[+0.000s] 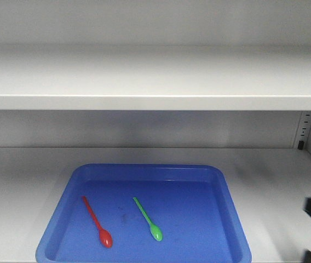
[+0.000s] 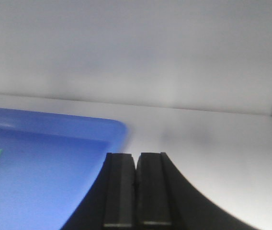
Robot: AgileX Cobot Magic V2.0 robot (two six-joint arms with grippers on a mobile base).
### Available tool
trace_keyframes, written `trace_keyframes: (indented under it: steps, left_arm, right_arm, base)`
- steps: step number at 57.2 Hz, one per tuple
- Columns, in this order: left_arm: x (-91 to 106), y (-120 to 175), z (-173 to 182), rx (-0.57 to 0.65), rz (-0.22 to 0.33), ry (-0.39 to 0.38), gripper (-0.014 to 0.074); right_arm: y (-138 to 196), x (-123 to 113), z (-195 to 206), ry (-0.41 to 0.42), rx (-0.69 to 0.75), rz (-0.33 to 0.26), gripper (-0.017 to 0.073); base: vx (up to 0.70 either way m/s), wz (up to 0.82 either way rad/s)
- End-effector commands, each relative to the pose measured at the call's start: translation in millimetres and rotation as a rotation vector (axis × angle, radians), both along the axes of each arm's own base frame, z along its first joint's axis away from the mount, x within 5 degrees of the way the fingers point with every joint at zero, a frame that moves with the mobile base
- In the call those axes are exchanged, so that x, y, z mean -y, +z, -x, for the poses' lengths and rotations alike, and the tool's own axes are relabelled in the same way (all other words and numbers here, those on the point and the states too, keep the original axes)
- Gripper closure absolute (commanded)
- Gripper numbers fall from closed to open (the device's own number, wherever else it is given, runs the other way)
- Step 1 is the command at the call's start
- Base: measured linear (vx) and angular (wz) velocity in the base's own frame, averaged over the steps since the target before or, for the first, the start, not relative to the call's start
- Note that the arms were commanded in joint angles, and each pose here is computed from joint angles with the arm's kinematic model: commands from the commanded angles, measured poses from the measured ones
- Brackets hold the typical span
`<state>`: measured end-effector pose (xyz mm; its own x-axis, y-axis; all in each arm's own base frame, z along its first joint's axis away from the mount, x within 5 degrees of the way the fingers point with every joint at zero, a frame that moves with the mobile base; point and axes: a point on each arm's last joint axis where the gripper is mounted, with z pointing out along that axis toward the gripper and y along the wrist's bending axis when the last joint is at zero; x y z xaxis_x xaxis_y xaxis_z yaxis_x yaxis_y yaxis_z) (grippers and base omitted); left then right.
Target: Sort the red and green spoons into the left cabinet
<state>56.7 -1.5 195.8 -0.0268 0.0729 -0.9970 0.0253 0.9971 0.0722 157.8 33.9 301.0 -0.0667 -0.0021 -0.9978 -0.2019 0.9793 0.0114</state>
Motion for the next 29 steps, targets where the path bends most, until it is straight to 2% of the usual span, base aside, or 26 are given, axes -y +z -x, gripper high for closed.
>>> trace_keyframes:
  steps: [1, 12, 29]
  left_arm:
    - [-0.4, 2.2, 0.8, 0.081, 0.013, 0.004, 0.0594]
    - [-0.4, 2.2, 0.8, 0.081, 0.013, 0.004, 0.0594]
    - [-0.4, 2.2, 0.8, 0.081, 0.013, 0.004, 0.0594]
  right_arm:
    - [6.3, 11.1, 16.0, -0.052, 0.128, 0.007, 0.0561]
    - [-31.3, 25.2, 50.1, -0.127, 0.139, 0.008, 0.0561]
    - [-84.8, 29.0, 89.8, -0.130, 0.227, 0.004, 0.0561]
  base:
    - [0.00, 0.00]
    - [0.00, 0.00]
    - [0.00, 0.00]
